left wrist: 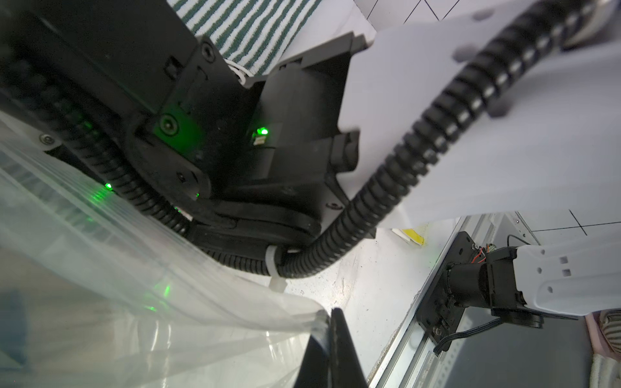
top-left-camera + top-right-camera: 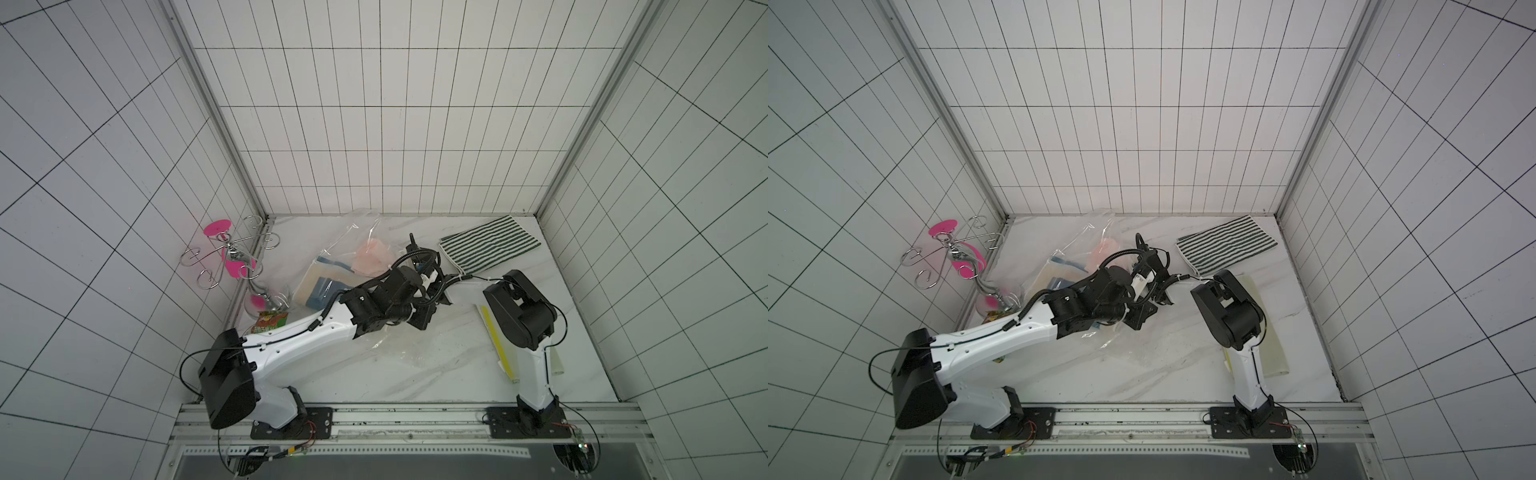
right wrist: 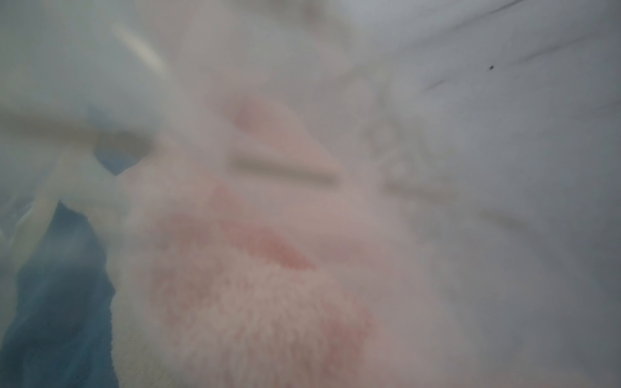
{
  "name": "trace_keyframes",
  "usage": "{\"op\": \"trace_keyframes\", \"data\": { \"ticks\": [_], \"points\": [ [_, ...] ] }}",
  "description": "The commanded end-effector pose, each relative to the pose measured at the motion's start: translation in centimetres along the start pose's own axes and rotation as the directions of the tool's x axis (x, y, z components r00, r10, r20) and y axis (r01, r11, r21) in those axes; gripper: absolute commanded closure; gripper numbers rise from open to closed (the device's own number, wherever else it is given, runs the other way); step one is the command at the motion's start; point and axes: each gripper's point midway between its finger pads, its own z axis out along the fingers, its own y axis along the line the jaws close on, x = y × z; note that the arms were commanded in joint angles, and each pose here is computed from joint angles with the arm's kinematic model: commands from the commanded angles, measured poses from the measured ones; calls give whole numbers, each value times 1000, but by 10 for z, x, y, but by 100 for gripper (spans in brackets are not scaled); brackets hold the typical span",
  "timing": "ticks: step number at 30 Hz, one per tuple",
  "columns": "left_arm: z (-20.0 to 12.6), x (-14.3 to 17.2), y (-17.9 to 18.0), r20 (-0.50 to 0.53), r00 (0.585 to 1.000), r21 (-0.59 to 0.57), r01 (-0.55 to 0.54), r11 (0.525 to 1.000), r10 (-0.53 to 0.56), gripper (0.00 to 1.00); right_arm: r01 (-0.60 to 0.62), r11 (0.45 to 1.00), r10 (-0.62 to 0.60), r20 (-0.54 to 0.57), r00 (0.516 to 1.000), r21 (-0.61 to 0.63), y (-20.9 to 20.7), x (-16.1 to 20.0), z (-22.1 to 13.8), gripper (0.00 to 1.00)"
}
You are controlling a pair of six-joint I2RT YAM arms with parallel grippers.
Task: Place the folded towel into the vacuum bag
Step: Place the towel in the vacuum bag.
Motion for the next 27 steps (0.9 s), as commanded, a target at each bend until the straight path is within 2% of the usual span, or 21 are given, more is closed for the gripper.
{"op": "trace_keyframes", "data": {
  "ticks": [1,4,8,12,15,19,24,27],
  "points": [
    [-1,8,-44,-33,999,158,-34,987,40,100,-80,996,85,101,991,-49,2,-20,-13,69],
    [-12,5,-35,-20,998,118,-54,992,57,100,-198,980,200,127,972,-25,-8,-9,-32,60],
    [-34,8,-19,-9,997,89,-78,993,79,100,-279,959,284,161,945,-56,-5,15,-61,49],
    [-51,15,6,11,997,43,-80,996,80,100,-293,956,295,75,953,-30,16,49,-70,41],
    [-57,15,13,42,997,25,-69,997,67,100,-336,940,338,49,940,-54,32,64,-77,36],
    [-56,12,2,49,998,87,-38,995,34,100,-356,934,356,21,934,-33,36,68,-93,35],
    [-44,9,-2,45,999,113,-11,994,6,100,-239,957,249,-45,967,164,14,75,-116,35],
    [-39,9,-5,33,999,120,2,993,-7,100,-237,963,246,-52,968,129,16,80,-129,37]
  ]
}}
